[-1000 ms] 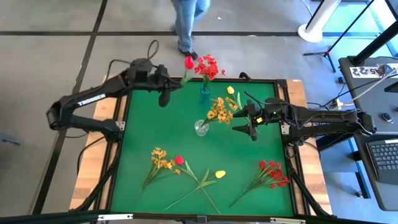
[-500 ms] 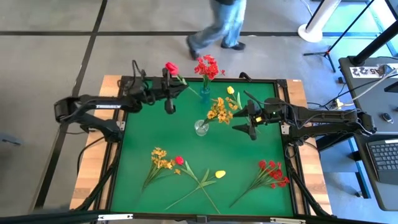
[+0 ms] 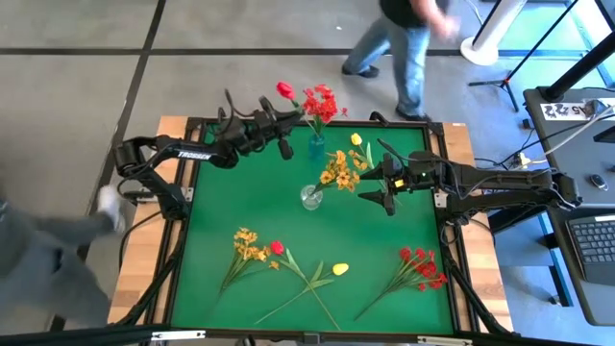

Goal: Sort flowers into vase by color
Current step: Put the top red flower into the blue vase

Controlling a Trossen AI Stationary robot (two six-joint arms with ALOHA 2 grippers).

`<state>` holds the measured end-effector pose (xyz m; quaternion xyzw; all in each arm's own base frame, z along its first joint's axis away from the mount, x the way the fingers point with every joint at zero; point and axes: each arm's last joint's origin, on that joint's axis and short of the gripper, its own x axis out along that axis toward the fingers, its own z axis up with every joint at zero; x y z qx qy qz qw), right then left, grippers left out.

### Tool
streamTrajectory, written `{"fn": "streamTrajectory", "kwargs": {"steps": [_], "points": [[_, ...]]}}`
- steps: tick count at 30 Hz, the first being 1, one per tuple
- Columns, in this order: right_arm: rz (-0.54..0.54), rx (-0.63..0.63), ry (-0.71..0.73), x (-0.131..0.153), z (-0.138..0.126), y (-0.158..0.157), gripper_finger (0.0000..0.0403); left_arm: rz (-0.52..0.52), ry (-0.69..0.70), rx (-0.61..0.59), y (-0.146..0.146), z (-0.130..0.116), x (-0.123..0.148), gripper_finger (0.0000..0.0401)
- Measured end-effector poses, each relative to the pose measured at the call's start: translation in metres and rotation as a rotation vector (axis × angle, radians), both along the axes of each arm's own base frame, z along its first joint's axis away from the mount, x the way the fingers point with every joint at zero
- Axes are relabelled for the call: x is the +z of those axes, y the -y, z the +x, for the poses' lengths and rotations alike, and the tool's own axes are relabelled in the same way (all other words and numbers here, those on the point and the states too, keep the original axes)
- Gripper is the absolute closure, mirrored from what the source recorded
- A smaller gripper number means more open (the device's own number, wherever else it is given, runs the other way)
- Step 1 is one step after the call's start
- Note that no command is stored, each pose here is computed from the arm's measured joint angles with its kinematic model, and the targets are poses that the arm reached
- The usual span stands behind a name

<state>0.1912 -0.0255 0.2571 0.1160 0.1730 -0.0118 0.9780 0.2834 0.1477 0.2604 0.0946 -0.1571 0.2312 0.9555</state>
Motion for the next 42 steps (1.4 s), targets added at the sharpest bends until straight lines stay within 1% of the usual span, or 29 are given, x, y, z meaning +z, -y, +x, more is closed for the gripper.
{"fn": "streamTrajectory", "kwargs": {"steps": [4, 7, 13, 24, 32, 42], "points": [[0.002, -0.001, 0.000, 0.000, 0.000, 0.000, 0.0107, 0.019, -0.020, 0.029, -0.002, -0.001, -0.001, 0.0401], [0.014, -0.022, -0.001, 0.000, 0.000, 0.000, 0.0107, -0.001, -0.036, 0.026, -0.004, -0.001, -0.003, 0.0401], [0.019, -0.025, -0.001, 0.000, 0.000, 0.000, 0.0107, -0.030, -0.078, 0.023, -0.005, 0.000, -0.007, 0.0401], [0.018, -0.026, 0.000, 0.000, 0.000, 0.001, 0.0107, -0.052, -0.105, 0.021, -0.006, 0.001, -0.010, 0.0401], [0.018, -0.025, 0.004, 0.000, 0.000, 0.001, 0.0107, -0.090, -0.174, 0.032, -0.007, 0.002, -0.018, 0.0401], [0.018, -0.024, 0.003, 0.000, 0.000, 0.000, 0.0107, -0.115, -0.210, 0.032, -0.005, 0.000, -0.017, 0.0401]]}}
